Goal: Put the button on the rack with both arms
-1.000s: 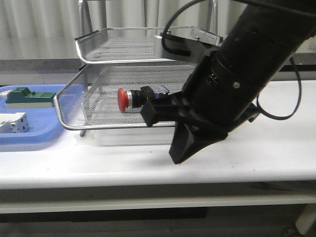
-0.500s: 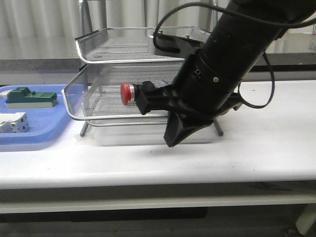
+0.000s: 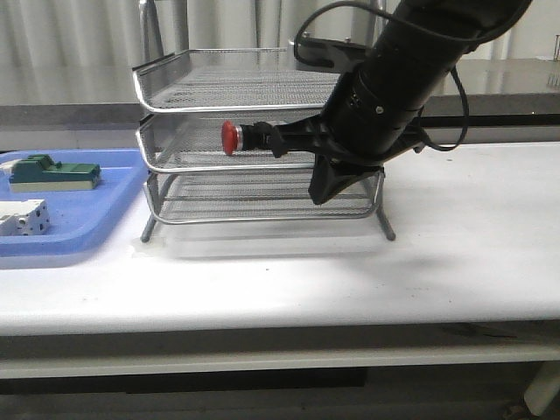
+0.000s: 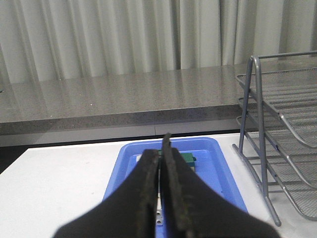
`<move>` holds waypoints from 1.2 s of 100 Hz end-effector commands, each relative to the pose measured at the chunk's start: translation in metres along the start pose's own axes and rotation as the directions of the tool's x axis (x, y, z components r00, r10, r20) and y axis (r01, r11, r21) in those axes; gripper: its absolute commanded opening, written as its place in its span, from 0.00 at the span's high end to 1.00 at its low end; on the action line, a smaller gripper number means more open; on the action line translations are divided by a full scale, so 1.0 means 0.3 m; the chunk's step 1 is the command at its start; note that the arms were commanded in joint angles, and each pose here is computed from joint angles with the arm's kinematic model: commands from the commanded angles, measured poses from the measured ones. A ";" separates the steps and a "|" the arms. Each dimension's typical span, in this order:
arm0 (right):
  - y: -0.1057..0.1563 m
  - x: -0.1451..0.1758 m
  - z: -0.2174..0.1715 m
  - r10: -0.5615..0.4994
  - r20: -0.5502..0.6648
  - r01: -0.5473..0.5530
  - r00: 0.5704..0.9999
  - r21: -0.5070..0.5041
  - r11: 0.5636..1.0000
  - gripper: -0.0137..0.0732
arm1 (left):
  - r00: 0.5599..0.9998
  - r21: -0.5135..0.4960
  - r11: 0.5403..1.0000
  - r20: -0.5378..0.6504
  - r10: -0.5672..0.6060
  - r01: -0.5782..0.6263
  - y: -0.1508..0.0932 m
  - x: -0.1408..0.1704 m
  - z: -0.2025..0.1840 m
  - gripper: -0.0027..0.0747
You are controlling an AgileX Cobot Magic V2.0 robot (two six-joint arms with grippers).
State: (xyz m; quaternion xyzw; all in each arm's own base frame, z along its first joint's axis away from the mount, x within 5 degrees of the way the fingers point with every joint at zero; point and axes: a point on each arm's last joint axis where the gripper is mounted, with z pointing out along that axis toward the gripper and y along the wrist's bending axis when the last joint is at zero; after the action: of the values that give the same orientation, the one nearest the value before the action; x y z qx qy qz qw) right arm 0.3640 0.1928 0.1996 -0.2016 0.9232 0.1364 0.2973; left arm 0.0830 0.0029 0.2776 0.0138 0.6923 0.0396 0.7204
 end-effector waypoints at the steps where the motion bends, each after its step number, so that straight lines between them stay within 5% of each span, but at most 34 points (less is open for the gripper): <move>1: -0.009 -0.093 -0.083 -0.020 0.143 0.018 0.990 0.018 1.000 0.92 | 0.996 -0.022 1.000 0.088 -0.017 0.019 0.009 -0.049 0.001 0.96; 36: 0.005 -0.080 -0.140 -0.023 0.065 0.024 0.998 -0.009 1.000 0.92 | 0.996 -0.022 1.000 0.088 -0.017 0.019 0.009 -0.049 0.001 0.96; 63: -0.054 -0.065 -0.334 0.009 0.157 -0.014 0.988 0.030 0.999 0.91 | 0.996 -0.022 1.000 0.088 -0.017 0.019 0.009 -0.049 0.001 0.96; 90: -0.160 0.056 -0.562 0.082 0.261 -0.116 0.962 0.115 0.987 0.91 | 0.996 -0.022 1.000 0.088 -0.017 0.019 0.009 -0.049 0.001 0.96; 120: -0.153 0.254 -0.763 0.070 0.419 -0.160 0.905 0.184 0.970 0.91 | 0.996 -0.022 1.000 0.088 -0.017 0.019 0.009 -0.049 0.001 0.96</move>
State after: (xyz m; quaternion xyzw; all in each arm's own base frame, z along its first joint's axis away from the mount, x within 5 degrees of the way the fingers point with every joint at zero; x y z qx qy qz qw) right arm 0.2335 0.0539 0.3086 -0.0846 0.8929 0.1050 0.4297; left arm 0.0830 0.0029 0.2776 0.0138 0.6923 0.0396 0.7204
